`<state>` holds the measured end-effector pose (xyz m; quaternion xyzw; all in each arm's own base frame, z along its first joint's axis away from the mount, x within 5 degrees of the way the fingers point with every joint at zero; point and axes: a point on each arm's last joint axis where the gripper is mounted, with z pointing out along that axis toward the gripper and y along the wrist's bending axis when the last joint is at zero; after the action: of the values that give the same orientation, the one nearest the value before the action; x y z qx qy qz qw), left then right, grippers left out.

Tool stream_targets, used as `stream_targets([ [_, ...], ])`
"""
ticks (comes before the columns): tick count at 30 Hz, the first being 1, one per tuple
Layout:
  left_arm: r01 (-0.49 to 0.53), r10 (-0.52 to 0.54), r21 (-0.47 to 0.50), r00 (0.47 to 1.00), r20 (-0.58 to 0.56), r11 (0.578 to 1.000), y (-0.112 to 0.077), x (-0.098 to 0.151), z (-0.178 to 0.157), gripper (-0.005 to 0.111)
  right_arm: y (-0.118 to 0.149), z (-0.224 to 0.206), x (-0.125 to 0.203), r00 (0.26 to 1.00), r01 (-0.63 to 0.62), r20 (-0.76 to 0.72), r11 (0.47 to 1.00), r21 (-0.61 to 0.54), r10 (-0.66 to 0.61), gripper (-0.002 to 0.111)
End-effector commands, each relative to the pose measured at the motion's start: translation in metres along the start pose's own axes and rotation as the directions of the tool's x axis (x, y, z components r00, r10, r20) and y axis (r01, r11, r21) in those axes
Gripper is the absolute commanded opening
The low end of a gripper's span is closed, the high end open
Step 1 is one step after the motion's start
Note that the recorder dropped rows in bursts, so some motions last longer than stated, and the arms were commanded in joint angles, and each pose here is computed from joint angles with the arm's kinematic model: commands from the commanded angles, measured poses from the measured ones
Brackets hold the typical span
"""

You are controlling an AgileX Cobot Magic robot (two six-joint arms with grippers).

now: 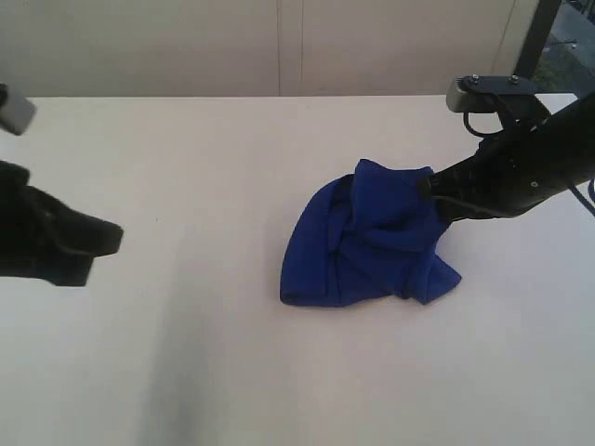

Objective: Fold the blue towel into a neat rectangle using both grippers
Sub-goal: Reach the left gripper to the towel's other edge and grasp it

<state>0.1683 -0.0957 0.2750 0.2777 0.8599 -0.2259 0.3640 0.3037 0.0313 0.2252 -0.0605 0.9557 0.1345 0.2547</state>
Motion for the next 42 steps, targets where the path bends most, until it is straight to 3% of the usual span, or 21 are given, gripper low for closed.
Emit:
stream_targets([
  [1,-0.057,0.058,0.069,0.998,-0.015,0.996,-0.02,-0.017,0.035,0.0,0.0,-0.001,-0.001,1.0,-0.006,0.005,1.0,-0.003,0.006,0.0],
  [12,-0.169,0.198,0.19,0.969,-0.148,0.967,-0.062,-0.056,0.132,0.0,0.001,-0.001,0.0,1.0,-0.006,0.0,1.0,-0.006,0.006,0.0],
  [16,-0.233,0.263,0.139,0.927,-0.266,0.963,-0.068,-0.063,0.157,0.0,0.001,-0.001,-0.001,1.0,-0.012,0.001,1.0,-0.01,0.012,0.0],
  [20,-0.25,0.213,-0.041,0.888,-0.407,0.967,-0.062,-0.064,0.174,0.0,0.001,-0.001,-0.001,1.0,-0.019,0.003,1.0,-0.014,0.019,0.0],
  [22,-0.237,0.184,-0.086,0.897,-0.401,0.968,-0.065,-0.067,0.186,0.0,0.002,-0.001,-0.001,1.0,-0.028,0.006,0.999,-0.02,0.028,0.0],
  [25,-0.247,0.208,-0.057,0.902,-0.378,0.967,-0.076,-0.063,0.203,0.0,0.002,-0.001,-0.001,1.0,-0.028,0.006,0.999,-0.02,0.028,0.0],
  [27,-0.201,0.173,-0.051,0.927,-0.332,0.978,-0.085,-0.061,0.213,0.0,0.002,-0.001,-0.001,1.0,-0.028,0.006,0.999,-0.02,0.028,0.0],
  [29,-0.201,0.178,-0.041,0.932,-0.317,0.979,-0.089,-0.059,0.217,0.01,0.002,-0.001,-0.001,1.0,-0.028,0.006,0.999,-0.02,0.028,0.0],
  [33,-0.215,0.188,-0.045,0.922,-0.338,0.976,-0.087,-0.053,0.224,0.042,0.002,-0.001,-0.001,1.0,-0.029,0.006,0.999,-0.021,0.029,0.0],
  [36,-0.245,0.217,-0.035,0.91,-0.353,0.969,-0.086,-0.05,0.228,0.046,0.002,-0.001,-0.001,1.0,-0.029,0.006,0.999,-0.021,0.029,0.0],
  [42,-0.511,0.501,0.084,0.777,-0.382,0.856,-0.086,-0.047,0.226,0.046,0.002,-0.001,-0.001,0.999,-0.031,0.007,0.999,-0.022,0.031,0.0],
])
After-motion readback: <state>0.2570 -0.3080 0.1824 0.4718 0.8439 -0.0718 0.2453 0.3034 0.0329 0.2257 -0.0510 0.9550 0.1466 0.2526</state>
